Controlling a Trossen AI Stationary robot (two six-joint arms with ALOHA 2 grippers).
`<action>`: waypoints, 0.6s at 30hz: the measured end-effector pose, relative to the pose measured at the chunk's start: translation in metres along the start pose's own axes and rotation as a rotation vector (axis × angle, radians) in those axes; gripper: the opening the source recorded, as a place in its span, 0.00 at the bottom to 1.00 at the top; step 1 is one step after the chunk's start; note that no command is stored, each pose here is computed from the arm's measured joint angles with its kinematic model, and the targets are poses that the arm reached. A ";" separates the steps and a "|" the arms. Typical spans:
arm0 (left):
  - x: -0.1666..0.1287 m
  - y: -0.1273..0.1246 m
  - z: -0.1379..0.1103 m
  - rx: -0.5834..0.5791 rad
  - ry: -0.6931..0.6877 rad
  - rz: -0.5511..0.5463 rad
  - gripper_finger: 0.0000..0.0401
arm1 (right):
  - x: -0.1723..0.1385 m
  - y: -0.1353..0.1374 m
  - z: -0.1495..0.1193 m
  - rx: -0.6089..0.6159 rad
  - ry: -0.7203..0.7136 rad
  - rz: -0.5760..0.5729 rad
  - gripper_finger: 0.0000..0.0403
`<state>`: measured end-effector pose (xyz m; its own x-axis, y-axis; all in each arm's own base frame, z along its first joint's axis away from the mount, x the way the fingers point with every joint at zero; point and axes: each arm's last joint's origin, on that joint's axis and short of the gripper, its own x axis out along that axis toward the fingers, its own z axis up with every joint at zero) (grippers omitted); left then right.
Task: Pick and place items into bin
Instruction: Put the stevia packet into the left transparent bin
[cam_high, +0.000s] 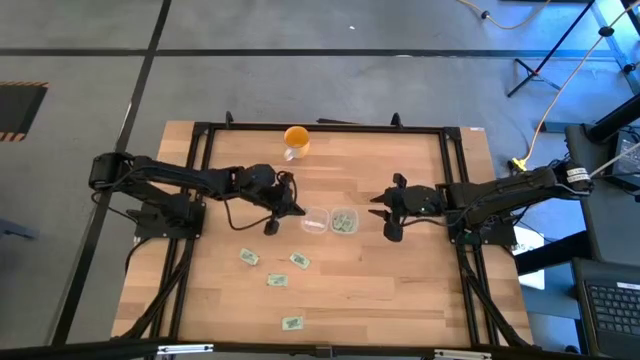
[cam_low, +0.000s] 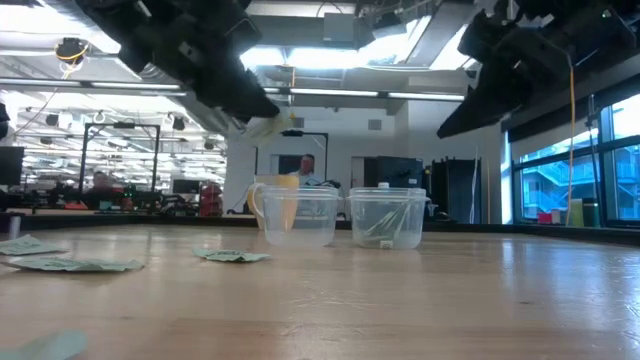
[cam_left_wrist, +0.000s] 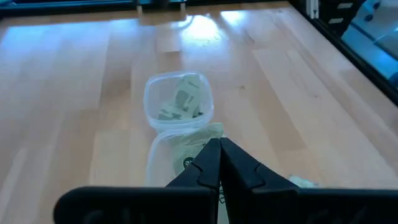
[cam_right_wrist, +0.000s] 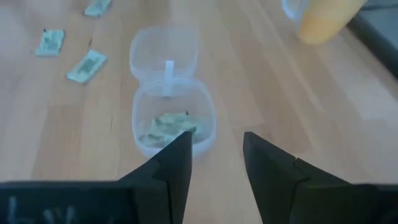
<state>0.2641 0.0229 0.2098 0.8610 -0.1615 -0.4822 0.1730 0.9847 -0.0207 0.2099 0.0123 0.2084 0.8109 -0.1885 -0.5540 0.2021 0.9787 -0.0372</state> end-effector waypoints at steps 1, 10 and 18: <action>0.002 -0.001 0.003 -0.003 -0.003 -0.006 0.00 | -0.001 -0.001 0.002 -0.006 -0.016 -0.003 0.37; 0.022 -0.009 0.018 0.069 0.021 -0.051 0.00 | -0.039 -0.014 0.016 -0.011 -0.185 0.021 0.37; 0.042 -0.005 0.010 0.069 0.083 -0.052 0.00 | -0.062 -0.025 -0.017 0.066 -0.342 0.031 0.37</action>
<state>0.3036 0.0105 0.1983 0.8082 -0.2030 -0.5529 0.2513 0.9678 0.0120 0.1453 0.0004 0.2291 0.9522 -0.1857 -0.2425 0.1999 0.9792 0.0352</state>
